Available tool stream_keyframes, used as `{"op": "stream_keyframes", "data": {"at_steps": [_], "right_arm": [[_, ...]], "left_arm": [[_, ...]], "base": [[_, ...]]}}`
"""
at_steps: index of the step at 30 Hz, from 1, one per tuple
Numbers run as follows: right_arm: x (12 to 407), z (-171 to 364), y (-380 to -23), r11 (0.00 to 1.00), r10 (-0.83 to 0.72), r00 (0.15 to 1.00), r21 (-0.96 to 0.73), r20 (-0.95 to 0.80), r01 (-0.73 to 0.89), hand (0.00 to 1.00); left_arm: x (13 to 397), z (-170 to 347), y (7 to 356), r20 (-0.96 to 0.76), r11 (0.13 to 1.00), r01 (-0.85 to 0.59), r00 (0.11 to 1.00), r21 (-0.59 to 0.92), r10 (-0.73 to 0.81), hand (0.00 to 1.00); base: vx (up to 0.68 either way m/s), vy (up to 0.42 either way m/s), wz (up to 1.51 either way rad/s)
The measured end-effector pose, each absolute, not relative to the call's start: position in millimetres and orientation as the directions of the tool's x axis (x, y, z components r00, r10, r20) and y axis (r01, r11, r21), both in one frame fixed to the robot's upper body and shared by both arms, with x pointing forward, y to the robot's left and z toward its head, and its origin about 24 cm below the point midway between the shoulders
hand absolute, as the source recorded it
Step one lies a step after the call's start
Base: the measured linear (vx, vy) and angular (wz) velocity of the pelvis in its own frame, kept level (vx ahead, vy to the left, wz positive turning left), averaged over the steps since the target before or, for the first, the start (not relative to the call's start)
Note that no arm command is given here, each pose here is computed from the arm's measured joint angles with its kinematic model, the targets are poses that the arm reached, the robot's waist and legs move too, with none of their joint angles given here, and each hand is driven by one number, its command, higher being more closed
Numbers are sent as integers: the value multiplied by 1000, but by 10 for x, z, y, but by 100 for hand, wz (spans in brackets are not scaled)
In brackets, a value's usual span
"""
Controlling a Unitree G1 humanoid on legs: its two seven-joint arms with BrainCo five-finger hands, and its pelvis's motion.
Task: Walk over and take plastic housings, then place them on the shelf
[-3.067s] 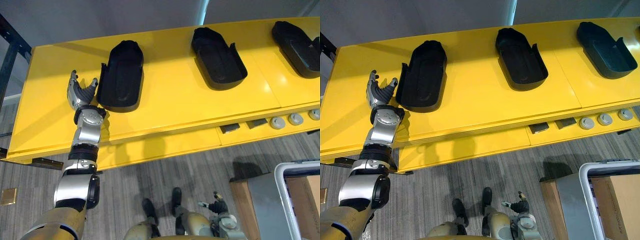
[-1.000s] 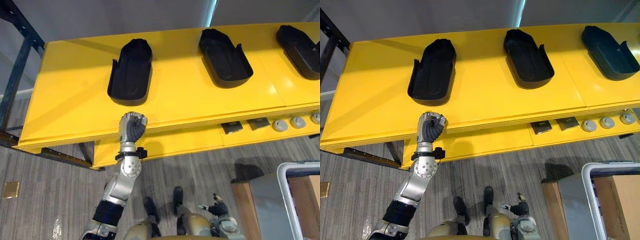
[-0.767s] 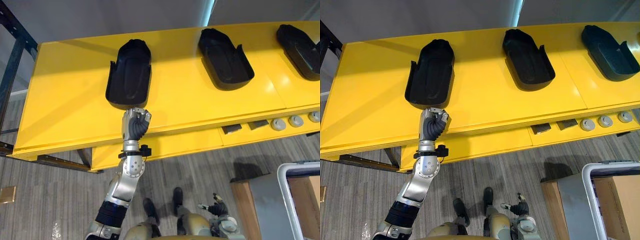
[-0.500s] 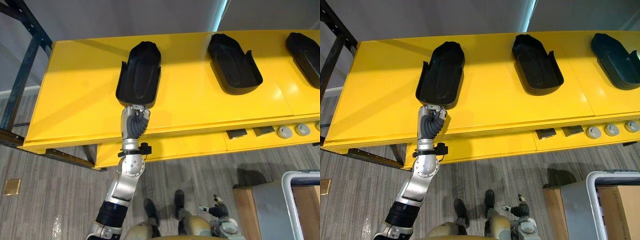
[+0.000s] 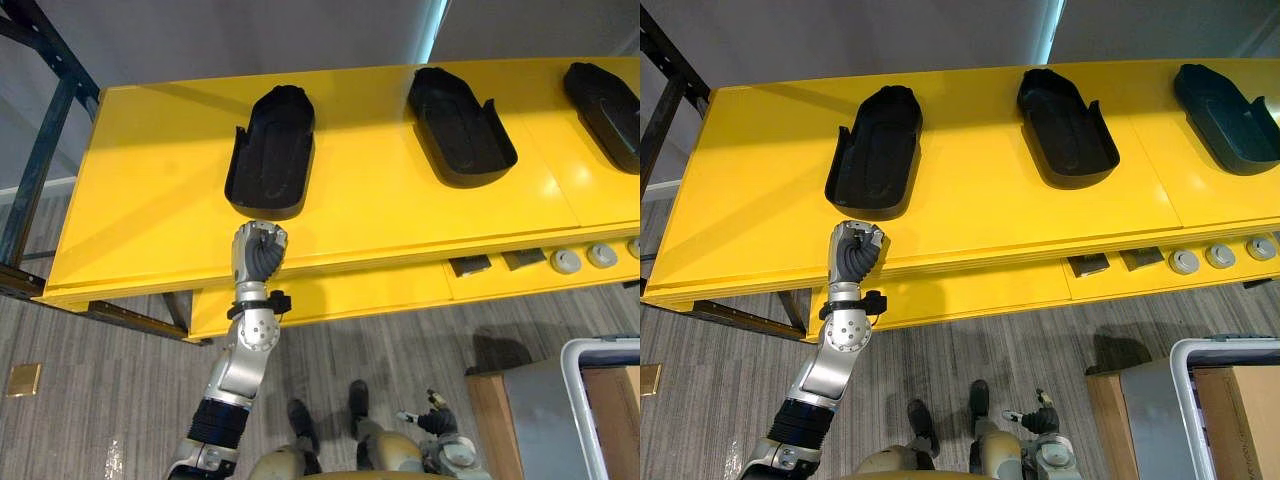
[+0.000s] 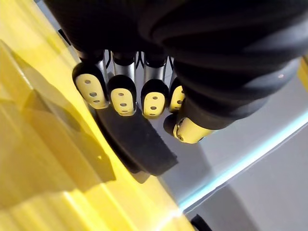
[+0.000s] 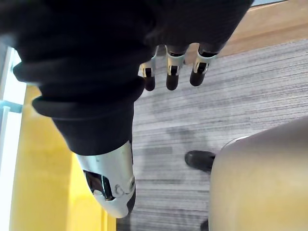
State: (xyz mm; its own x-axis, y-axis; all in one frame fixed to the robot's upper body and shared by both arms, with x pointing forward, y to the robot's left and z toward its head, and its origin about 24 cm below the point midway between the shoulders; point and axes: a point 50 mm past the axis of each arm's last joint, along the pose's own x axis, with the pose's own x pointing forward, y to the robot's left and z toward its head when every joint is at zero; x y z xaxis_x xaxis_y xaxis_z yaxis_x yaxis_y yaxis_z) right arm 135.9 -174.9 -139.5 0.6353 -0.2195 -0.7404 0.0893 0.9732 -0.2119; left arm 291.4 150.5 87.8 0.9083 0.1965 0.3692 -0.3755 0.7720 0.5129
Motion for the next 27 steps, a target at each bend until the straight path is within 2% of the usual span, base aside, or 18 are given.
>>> {"op": "stream_keyframes", "data": {"at_steps": [9, 27], "right_arm": [[1385, -1376, -1749, 973, -219, 645, -211, -732, 90, 0], [1406, -1363, -1750, 973, -217, 653, -211, -726, 89, 0]], "left_arm": [[3062, 935, 1587, 376, 732, -384, 908, 563, 188, 100], [3267, 1070, 1495, 387, 695, -339, 917, 634, 94, 100]], "base": [[21, 6, -4], [6, 0, -2]]}}
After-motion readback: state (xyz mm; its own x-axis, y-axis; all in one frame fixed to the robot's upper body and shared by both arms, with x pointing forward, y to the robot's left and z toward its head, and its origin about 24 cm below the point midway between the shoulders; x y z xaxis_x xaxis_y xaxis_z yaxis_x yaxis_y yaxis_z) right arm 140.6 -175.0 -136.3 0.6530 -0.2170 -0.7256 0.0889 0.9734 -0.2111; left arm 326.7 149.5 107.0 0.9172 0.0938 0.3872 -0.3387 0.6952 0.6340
